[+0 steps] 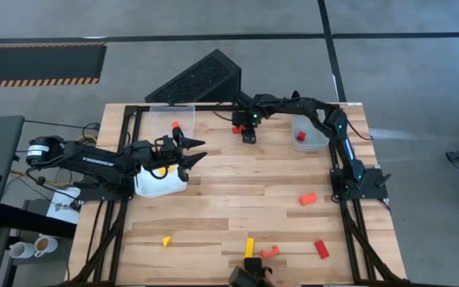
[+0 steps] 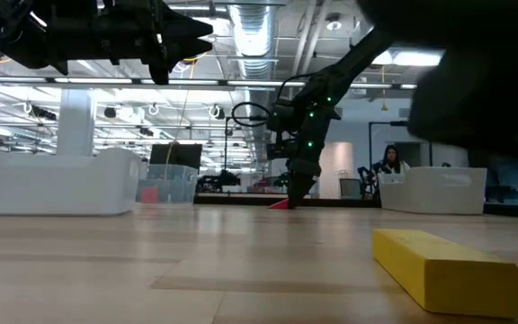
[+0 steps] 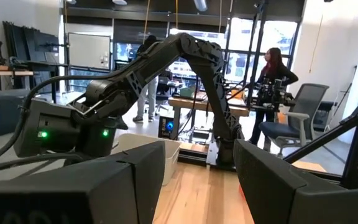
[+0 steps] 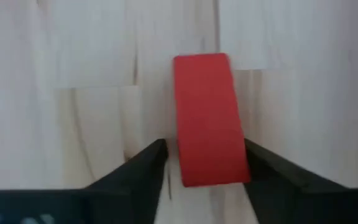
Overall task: Sort & place blocks by color
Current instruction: Put the top red block into the gray bin
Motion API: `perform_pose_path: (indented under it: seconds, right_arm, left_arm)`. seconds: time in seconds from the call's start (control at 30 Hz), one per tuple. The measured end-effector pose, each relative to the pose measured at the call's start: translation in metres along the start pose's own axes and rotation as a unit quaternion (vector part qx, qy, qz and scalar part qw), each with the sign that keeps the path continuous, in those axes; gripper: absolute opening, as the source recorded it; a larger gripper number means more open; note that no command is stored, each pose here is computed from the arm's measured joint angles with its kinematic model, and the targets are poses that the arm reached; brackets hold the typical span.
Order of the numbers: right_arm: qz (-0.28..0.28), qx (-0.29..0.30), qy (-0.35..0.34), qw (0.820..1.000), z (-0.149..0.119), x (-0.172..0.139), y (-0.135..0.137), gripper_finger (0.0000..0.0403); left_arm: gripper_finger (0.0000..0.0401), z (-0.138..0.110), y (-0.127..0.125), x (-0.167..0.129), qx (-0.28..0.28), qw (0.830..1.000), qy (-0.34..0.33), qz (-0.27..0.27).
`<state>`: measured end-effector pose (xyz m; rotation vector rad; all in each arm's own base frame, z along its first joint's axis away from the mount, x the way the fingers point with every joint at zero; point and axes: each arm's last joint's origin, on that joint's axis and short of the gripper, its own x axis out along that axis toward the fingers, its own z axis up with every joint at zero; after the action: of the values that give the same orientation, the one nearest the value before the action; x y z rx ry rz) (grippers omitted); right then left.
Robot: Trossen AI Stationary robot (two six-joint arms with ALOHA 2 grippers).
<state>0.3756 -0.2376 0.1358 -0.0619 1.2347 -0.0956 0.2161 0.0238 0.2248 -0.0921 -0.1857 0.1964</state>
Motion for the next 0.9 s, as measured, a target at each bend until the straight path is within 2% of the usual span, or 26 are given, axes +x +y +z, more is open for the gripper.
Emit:
perform_pose_path:
  seconds: [0.17,0.33,0.43,0.53,0.73,0.8,0.9]
  right_arm:
    - [-0.007,0.005,0.015,1.0,0.007,-0.01,0.009,0.0118]
    - [0.043,0.03,-0.004,0.999,0.006,-0.046,0.018,0.0118]
    - [0.045,0.04,-0.032,0.998,0.003,-0.072,0.026,0.0118]
    - [0.037,0.047,-0.088,0.994,-0.001,-0.099,0.036,0.0118]
    - [0.003,0.091,-0.237,0.967,-0.031,-0.132,0.055,0.0118]
    - [-0.03,0.122,-0.272,0.954,-0.045,-0.139,0.062,0.0118]
    - [-0.121,0.212,-0.289,0.926,-0.071,-0.15,0.067,0.0121]
  left_arm:
    - [0.0178,0.0,0.0,0.0,0.0,1.0,0.0,0.0]
    - [0.0178,-0.001,0.0,0.0,0.0,1.0,0.007,0.001]
    - [0.0179,-0.002,0.0,0.0,0.0,1.0,0.011,0.002]
    - [0.0179,-0.003,0.0,0.0,-0.001,1.0,0.017,0.002]
    - [0.0179,-0.006,0.001,0.0,-0.002,1.0,0.028,0.004]
    - [0.0179,-0.006,0.001,0.0,-0.008,1.0,0.029,0.004]
    - [0.0179,-0.006,0.001,0.0,-0.014,0.999,0.03,0.004]
